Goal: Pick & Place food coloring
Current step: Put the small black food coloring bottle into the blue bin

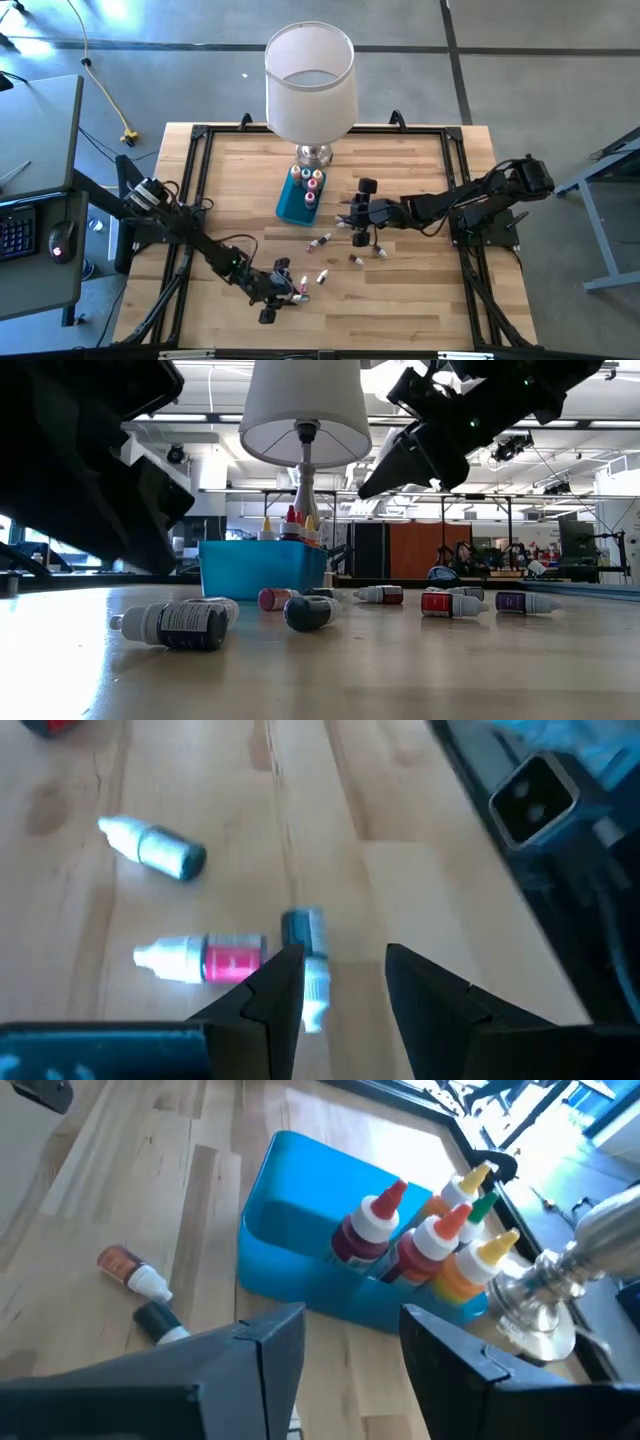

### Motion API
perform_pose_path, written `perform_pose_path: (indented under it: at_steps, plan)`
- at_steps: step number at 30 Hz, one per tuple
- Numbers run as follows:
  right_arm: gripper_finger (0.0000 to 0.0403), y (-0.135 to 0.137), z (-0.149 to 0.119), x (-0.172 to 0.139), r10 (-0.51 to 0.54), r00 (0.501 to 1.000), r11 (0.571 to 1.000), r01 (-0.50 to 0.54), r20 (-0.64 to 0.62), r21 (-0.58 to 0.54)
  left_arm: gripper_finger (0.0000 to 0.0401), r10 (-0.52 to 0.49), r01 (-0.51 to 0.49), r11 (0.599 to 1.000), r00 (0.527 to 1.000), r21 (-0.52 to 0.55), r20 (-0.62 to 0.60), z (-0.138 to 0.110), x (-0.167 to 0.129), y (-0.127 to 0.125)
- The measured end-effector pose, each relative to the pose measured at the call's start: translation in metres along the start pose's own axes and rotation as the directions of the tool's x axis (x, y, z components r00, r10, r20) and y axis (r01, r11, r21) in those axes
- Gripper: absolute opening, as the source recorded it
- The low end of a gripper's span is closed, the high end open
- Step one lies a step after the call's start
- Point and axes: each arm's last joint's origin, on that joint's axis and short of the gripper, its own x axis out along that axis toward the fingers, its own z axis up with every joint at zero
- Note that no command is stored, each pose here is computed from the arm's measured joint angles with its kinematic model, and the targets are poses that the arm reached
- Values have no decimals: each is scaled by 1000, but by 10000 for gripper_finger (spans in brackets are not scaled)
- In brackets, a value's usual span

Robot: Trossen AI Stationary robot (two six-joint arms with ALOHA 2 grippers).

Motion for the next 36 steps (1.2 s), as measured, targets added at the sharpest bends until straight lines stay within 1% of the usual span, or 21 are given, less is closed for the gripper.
perform_pose_path:
  at_steps: [5,10,22,25,27,28,30,36]
  plan:
    - [157,1,-1,0,16,1000,1000,-16,-2,11,140,57,-57,998,998,15,5,-5,3,-2]
    - [157,2,0,0,48,999,999,-48,8,13,140,67,-67,998,998,18,5,-5,3,-1]
    - [157,2,0,0,49,999,999,-49,8,13,140,77,-77,997,997,15,14,-5,4,-1]
    - [157,2,0,0,49,999,999,-49,8,13,140,83,-83,997,997,10,11,-10,9,0]
    - [157,2,0,0,49,999,999,-49,8,13,140,68,-68,998,997,0,31,-11,14,-1]
    - [157,2,0,0,49,999,999,-49,8,13,140,59,-59,998,998,-7,25,-12,17,-2]
    - [157,2,0,0,49,999,999,-49,8,13,140,74,-74,997,997,-1,-8,-18,21,0]
    - [157,2,-1,0,49,999,999,-49,8,13,140,74,-74,997,997,0,-8,-18,25,-1]
